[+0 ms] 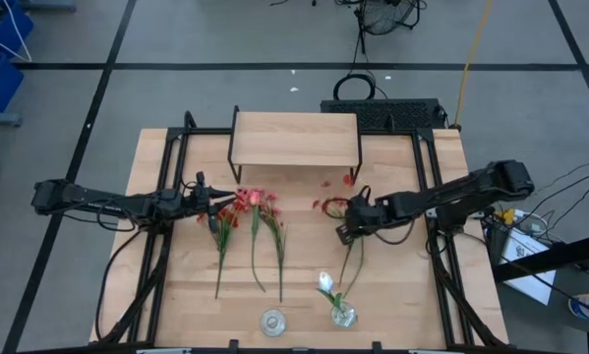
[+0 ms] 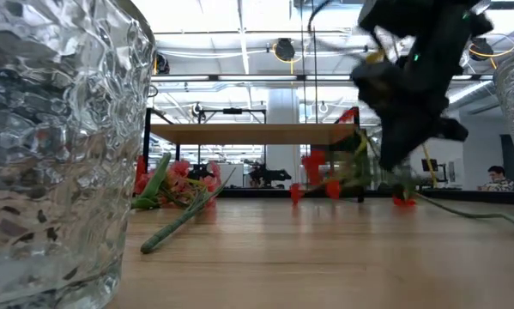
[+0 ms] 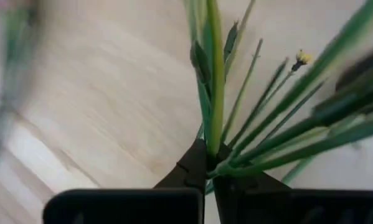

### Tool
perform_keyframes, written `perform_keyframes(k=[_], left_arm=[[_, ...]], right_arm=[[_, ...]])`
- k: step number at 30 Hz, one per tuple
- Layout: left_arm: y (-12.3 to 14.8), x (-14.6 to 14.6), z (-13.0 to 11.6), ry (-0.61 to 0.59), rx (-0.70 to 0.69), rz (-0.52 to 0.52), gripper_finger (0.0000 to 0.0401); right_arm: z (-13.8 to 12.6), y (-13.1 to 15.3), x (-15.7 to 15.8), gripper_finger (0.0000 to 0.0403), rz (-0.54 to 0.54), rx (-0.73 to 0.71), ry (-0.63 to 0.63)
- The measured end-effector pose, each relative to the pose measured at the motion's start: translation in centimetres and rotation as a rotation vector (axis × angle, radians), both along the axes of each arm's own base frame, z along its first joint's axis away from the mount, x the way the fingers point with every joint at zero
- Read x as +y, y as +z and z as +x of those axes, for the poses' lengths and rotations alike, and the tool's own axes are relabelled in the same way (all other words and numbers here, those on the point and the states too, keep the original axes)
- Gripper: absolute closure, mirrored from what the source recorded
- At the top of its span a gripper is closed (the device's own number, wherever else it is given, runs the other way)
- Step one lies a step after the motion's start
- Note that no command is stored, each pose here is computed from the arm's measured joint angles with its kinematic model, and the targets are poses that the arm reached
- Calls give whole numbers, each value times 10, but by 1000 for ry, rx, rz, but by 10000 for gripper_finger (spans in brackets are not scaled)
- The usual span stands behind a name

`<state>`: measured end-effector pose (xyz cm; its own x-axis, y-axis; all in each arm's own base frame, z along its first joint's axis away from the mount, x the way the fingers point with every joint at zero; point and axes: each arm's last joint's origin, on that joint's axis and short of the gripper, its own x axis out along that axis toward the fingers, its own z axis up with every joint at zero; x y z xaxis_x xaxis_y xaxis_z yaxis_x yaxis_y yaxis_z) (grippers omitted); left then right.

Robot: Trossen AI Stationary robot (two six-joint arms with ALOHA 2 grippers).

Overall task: Pick and place flowers into a vace then onto a shelf
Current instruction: Put the right orange flowers into the right transparent vase

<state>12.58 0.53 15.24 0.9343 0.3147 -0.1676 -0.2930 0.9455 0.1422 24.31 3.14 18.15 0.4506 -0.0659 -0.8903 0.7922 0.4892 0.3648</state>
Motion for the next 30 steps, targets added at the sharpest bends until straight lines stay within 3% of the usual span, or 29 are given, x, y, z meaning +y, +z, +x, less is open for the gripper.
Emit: perform_keyframes(k=[7, 15, 21, 30], left_arm=[[0, 0, 0, 0, 0, 0, 320], [0, 0, 0, 0, 0, 0, 320], [0, 0, 0, 0, 0, 0, 320], [0, 0, 0, 0, 0, 0, 320]], right_arm=[[-29, 41, 9, 402, -135, -163, -27], [-59, 76, 28, 402, -243, -376, 38], [-73, 97, 47, 402, -386, -555, 137], [-81, 124, 96, 403, -615, -830, 428]])
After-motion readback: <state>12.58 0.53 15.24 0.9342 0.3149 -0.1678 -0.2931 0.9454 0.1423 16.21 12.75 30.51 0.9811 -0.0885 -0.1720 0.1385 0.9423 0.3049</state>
